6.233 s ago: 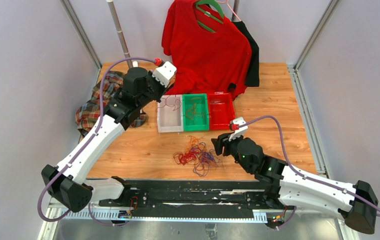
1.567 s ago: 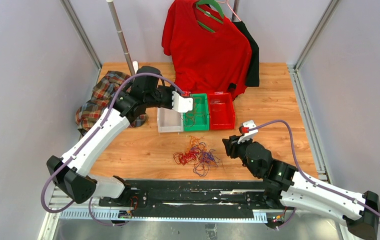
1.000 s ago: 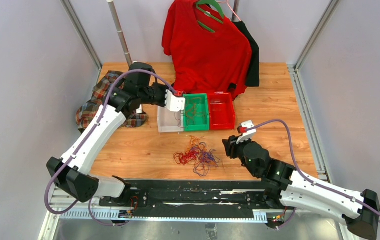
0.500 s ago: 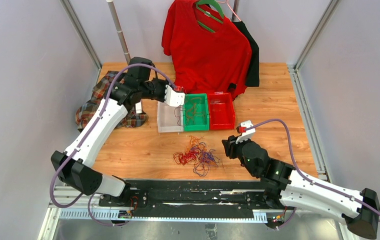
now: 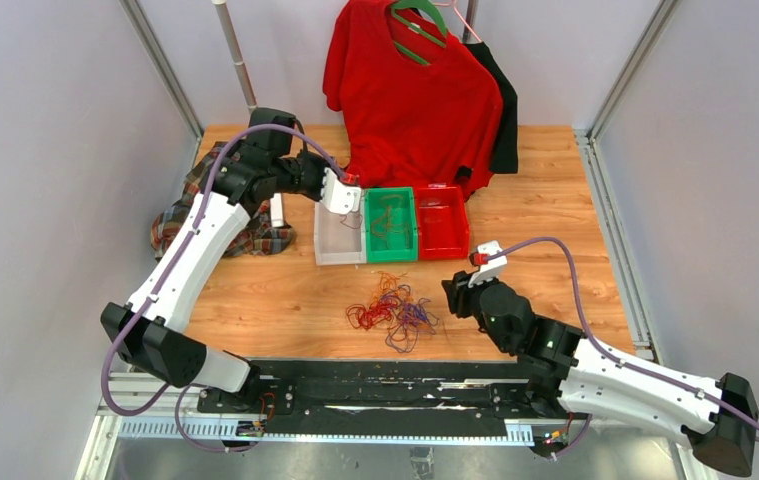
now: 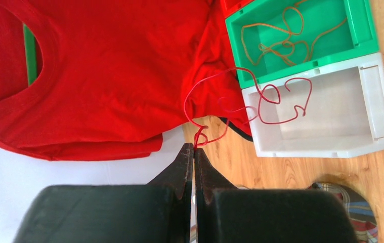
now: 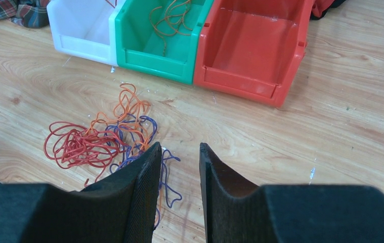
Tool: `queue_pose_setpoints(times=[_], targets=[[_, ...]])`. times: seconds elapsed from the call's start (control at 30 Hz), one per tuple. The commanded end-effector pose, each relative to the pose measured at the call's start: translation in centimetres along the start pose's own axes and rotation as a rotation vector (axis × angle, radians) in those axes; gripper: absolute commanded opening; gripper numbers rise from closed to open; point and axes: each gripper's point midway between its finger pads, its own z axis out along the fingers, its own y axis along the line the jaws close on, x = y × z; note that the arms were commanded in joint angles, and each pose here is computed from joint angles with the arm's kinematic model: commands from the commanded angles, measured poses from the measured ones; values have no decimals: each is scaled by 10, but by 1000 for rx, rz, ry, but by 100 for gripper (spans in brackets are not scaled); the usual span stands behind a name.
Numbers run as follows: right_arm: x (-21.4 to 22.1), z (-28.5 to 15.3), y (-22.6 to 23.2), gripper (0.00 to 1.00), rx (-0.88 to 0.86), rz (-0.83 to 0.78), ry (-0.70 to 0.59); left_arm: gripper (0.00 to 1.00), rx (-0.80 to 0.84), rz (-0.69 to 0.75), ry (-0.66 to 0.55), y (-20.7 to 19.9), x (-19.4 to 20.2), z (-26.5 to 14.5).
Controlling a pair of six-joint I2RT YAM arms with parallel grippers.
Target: Untangle the cables
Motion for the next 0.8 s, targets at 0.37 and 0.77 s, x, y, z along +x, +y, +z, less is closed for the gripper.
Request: queue_pose_setpoints(times=[0.37, 0.77], targets=[[-7, 3, -4, 34, 34, 24, -19, 0, 110, 16, -11, -56, 4, 4], [-8, 4, -3, 34, 32, 27, -19, 0, 14, -31, 96, -51, 35, 22]])
